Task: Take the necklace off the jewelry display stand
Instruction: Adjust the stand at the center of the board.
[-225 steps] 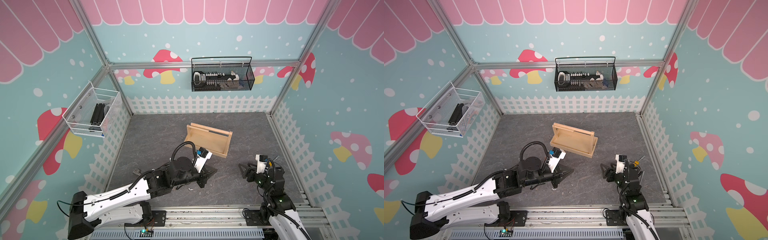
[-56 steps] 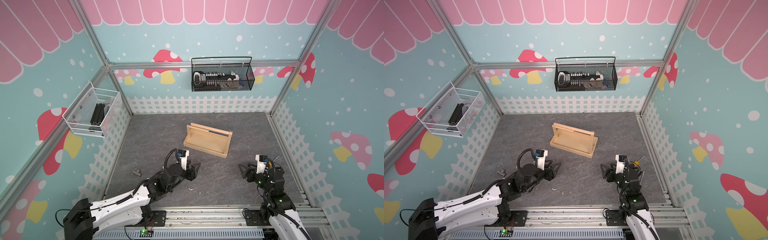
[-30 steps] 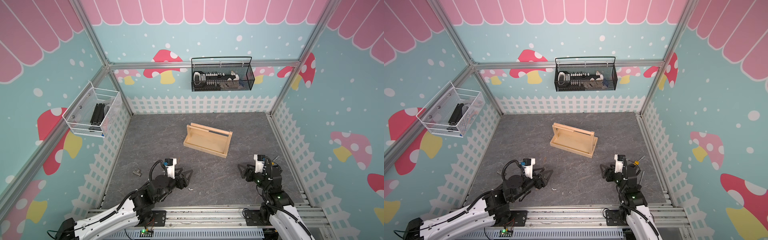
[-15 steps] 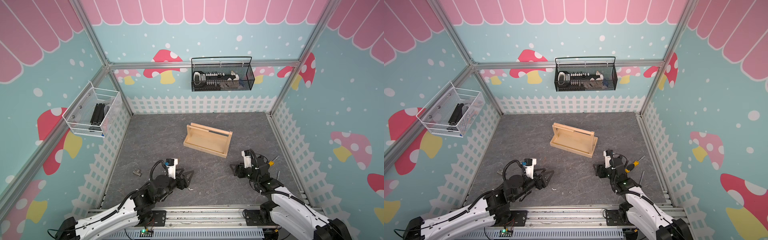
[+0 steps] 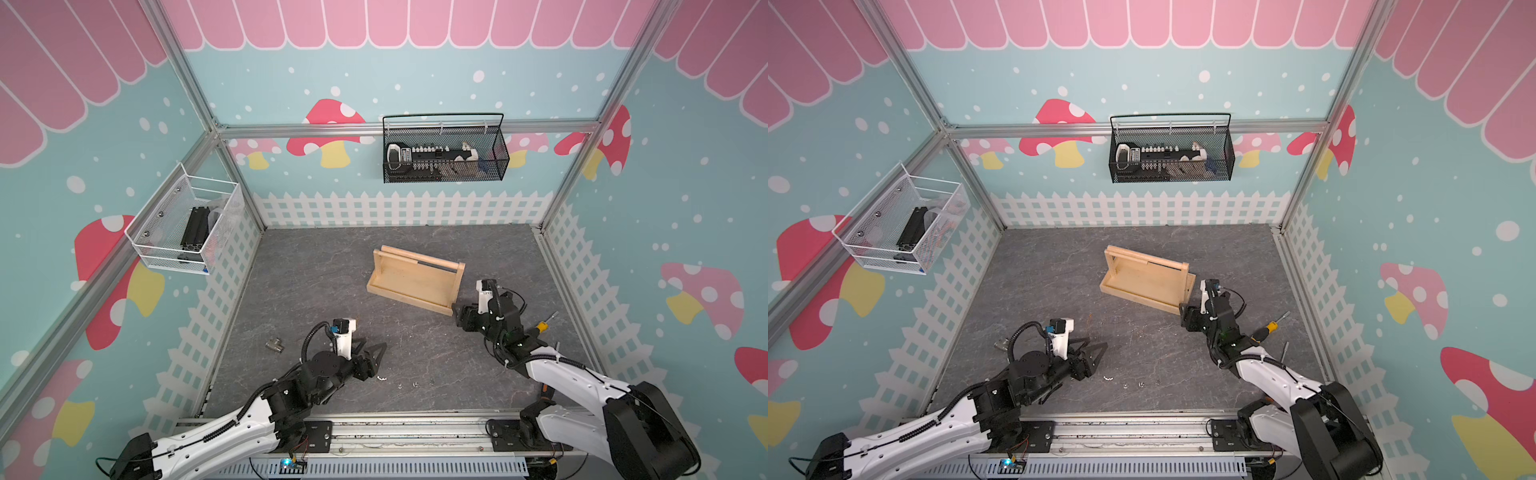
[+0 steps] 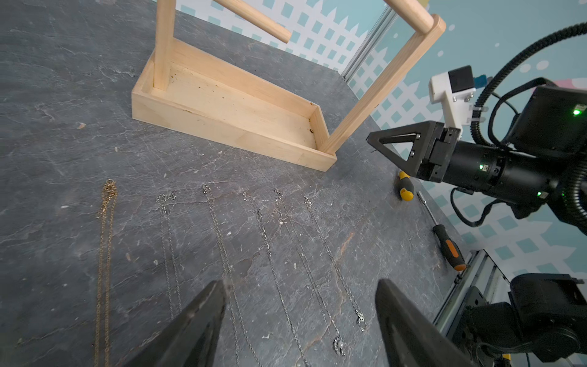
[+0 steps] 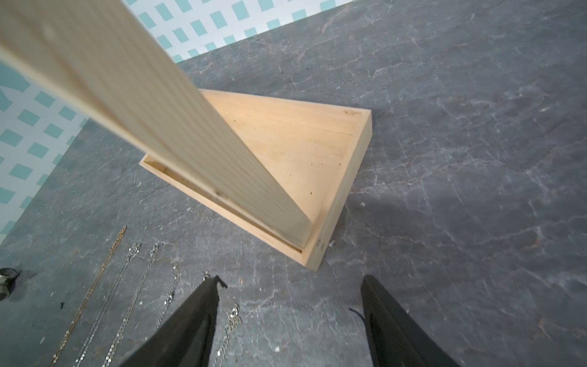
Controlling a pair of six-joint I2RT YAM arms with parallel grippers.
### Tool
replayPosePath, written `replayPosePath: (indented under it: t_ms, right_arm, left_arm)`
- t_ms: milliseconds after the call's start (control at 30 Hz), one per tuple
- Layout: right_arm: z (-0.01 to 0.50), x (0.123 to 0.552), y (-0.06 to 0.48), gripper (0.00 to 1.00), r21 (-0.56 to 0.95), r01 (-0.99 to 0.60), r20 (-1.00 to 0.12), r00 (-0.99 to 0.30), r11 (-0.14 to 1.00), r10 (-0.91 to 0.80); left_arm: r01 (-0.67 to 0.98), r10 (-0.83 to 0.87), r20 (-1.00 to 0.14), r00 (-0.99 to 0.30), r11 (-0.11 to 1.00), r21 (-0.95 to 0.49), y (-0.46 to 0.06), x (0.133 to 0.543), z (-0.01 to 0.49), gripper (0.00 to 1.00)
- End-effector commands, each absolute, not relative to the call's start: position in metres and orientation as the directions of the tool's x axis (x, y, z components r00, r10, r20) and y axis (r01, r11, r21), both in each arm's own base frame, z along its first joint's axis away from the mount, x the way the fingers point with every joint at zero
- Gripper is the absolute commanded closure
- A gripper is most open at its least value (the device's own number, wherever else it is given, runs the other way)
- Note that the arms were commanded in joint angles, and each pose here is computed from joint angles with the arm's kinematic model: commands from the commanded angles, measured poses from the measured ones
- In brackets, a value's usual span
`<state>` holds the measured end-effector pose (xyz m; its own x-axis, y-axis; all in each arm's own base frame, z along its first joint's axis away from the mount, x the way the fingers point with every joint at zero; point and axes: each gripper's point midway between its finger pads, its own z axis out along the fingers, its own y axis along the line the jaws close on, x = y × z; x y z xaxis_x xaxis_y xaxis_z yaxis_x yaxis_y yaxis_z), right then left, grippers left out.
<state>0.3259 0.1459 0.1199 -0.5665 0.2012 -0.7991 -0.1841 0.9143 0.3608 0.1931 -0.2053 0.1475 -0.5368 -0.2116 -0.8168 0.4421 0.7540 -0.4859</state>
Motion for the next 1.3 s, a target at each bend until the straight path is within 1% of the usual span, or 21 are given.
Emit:
replayPosePath:
  t_ms: [0,133,367,633,1067,1267]
  right_arm:
    - [0.129,0.344,0.149,0.27,0.349,-0.168,-0.823,-0.525,0.922,0.216]
    - [0.128,0.358,0.147,0.27,0.318,-0.139,-0.833,-0.513,0.938,0.206]
    - [0.146,0.377,0.133,0.26,0.244,-0.064,-0.868,-0.460,0.968,0.188]
    - [0.163,0.402,0.135,0.23,0.163,-0.057,-0.882,-0.456,0.985,0.119]
    - [0.168,0.435,0.124,0.22,0.155,-0.062,-0.870,-0.481,0.986,0.106]
    - [0.172,0.438,0.132,0.23,0.180,-0.105,-0.866,-0.489,0.978,0.107]
  left_arm:
    - [0.432,-0.206,-0.835,-0.510,0.778,-0.456,-0.200,0.198,0.151,0.24]
    - [0.433,-0.201,-0.837,-0.509,0.781,-0.450,-0.199,0.198,0.150,0.24]
    - [0.437,-0.190,-0.841,-0.507,0.784,-0.441,-0.203,0.200,0.149,0.22]
    - [0.432,-0.185,-0.831,-0.525,0.783,-0.447,-0.208,0.202,0.141,0.22]
    - [0.422,-0.193,-0.831,-0.521,0.788,-0.448,-0.203,0.201,0.141,0.22]
    - [0.419,-0.196,-0.826,-0.528,0.786,-0.454,-0.206,0.202,0.139,0.22]
